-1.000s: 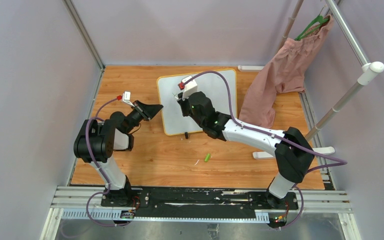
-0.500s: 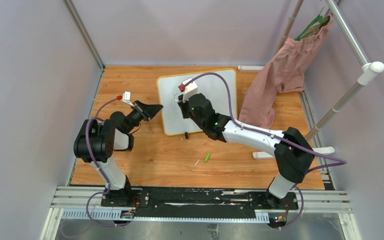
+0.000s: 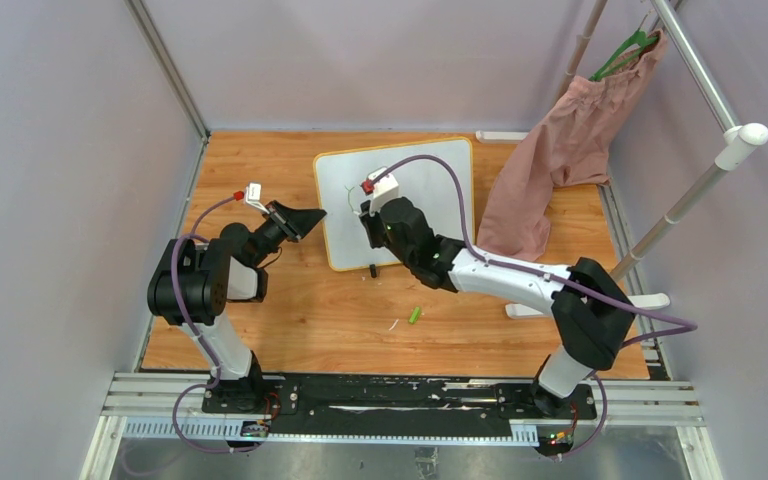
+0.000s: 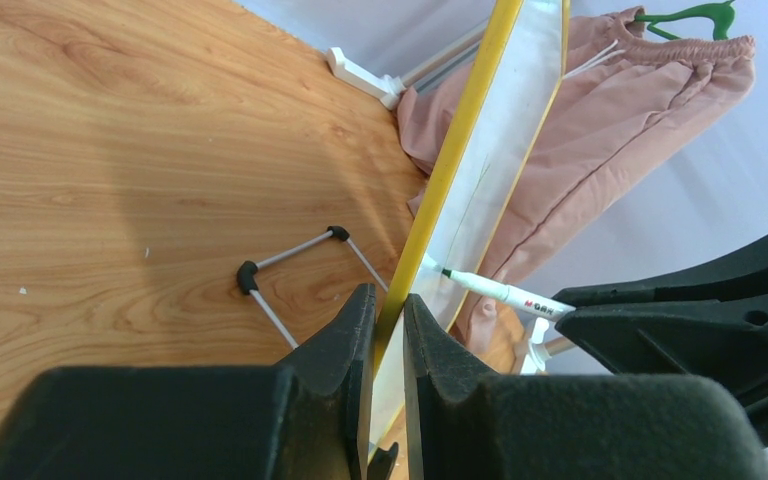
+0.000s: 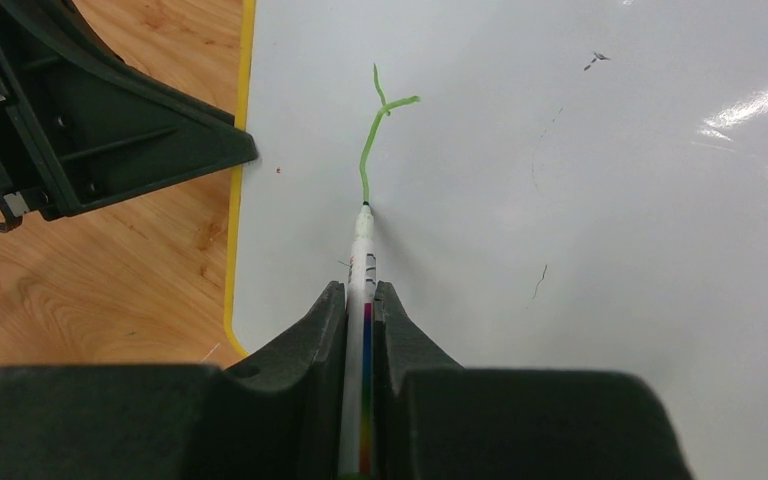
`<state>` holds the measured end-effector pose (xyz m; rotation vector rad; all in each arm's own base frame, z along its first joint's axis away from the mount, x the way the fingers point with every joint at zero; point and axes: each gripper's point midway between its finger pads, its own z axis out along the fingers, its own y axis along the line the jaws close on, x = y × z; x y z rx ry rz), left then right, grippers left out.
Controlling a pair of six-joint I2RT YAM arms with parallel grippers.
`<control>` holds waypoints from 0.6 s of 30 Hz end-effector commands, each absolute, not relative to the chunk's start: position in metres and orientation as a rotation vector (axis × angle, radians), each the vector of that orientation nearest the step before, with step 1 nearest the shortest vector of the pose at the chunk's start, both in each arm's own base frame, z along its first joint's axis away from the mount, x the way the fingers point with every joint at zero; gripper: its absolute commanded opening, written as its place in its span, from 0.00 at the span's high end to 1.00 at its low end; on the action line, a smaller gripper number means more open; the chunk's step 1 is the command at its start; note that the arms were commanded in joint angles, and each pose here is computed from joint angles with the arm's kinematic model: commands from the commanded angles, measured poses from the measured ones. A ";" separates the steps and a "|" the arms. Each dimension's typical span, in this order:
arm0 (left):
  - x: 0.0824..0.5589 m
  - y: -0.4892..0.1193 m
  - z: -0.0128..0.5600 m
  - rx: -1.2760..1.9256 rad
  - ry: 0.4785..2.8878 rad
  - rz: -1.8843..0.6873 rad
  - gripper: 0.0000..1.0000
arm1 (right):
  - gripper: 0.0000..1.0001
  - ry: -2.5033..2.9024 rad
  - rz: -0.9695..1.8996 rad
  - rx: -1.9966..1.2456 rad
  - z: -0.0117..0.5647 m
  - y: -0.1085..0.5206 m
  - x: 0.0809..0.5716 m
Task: Write a sentence on the whiteboard
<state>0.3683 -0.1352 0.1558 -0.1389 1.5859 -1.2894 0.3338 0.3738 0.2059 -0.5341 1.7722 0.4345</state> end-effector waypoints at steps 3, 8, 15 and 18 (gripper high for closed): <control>0.364 -0.142 0.179 -0.047 1.517 -1.299 1.00 | 1.00 1.794 0.406 -0.511 0.199 0.363 0.330; 0.363 -0.142 0.179 -0.046 1.515 -1.297 1.00 | 1.00 1.768 0.437 -0.487 0.216 0.364 0.329; 0.364 -0.142 0.179 -0.046 1.516 -1.297 1.00 | 1.00 1.689 0.488 -0.458 0.260 0.363 0.326; 0.364 -0.142 0.178 -0.046 1.517 -1.298 1.00 | 1.00 1.691 0.464 -0.469 0.260 0.363 0.330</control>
